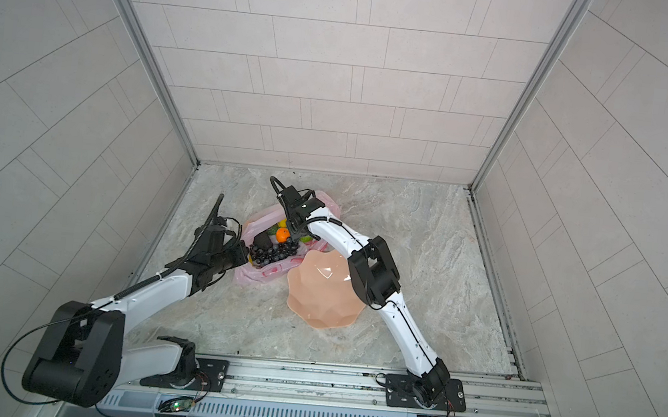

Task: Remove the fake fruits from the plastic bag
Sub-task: 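Lower the right gripper into the bag and grasp the green custard apple, then carry the green custard apple into the peach bowl with the right gripper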

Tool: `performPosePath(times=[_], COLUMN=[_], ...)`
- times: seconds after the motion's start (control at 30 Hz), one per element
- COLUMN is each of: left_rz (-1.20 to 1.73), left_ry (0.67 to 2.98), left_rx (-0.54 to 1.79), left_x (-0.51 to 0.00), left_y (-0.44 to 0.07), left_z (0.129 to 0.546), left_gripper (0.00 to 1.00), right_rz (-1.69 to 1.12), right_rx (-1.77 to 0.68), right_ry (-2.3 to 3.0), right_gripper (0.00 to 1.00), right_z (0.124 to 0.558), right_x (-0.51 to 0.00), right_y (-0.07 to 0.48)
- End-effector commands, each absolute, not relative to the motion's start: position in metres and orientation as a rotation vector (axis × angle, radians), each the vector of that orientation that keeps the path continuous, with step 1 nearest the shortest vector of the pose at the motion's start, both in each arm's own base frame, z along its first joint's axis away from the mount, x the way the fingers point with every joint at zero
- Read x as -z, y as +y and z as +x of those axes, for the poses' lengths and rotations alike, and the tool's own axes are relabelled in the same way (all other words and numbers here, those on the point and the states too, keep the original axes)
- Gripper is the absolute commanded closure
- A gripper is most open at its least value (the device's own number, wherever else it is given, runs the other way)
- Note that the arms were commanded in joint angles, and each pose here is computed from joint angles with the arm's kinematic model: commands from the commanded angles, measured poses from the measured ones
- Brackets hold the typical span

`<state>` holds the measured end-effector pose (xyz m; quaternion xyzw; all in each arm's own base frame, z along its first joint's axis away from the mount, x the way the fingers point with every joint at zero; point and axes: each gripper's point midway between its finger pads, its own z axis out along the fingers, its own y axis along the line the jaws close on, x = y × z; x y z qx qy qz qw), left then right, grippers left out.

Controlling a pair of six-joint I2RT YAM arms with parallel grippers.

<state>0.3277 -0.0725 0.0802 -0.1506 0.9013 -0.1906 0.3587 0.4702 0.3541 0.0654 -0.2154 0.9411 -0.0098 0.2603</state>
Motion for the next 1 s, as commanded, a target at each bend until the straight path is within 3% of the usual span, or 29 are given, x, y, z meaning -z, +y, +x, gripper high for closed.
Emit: performPosePath(times=[0.0, 0.6, 0.97], left_rz=[-0.357, -0.353, -0.353], left_ry=[2.297, 2.29, 2.289], left_rx=[0.485, 0.479, 0.48], left_x=[-0.091, -0.094, -0.095], left_y=[-0.074, -0.073, -0.073], left_z=[0.332, 0.331, 0.331], left_gripper=[0.97, 0.97, 0.97], right_rz=[-0.538, -0.18, -0.09], right_rx=[-0.008, -0.437, -0.54], right_ry=[2.547, 2.456, 2.437], right_gripper=[0.55, 0.55, 0.56], right_z=[0.464, 0.456, 0.385], right_x=[-0.087, -0.167, -0.181], right_y=[0.35, 0.326, 0.277])
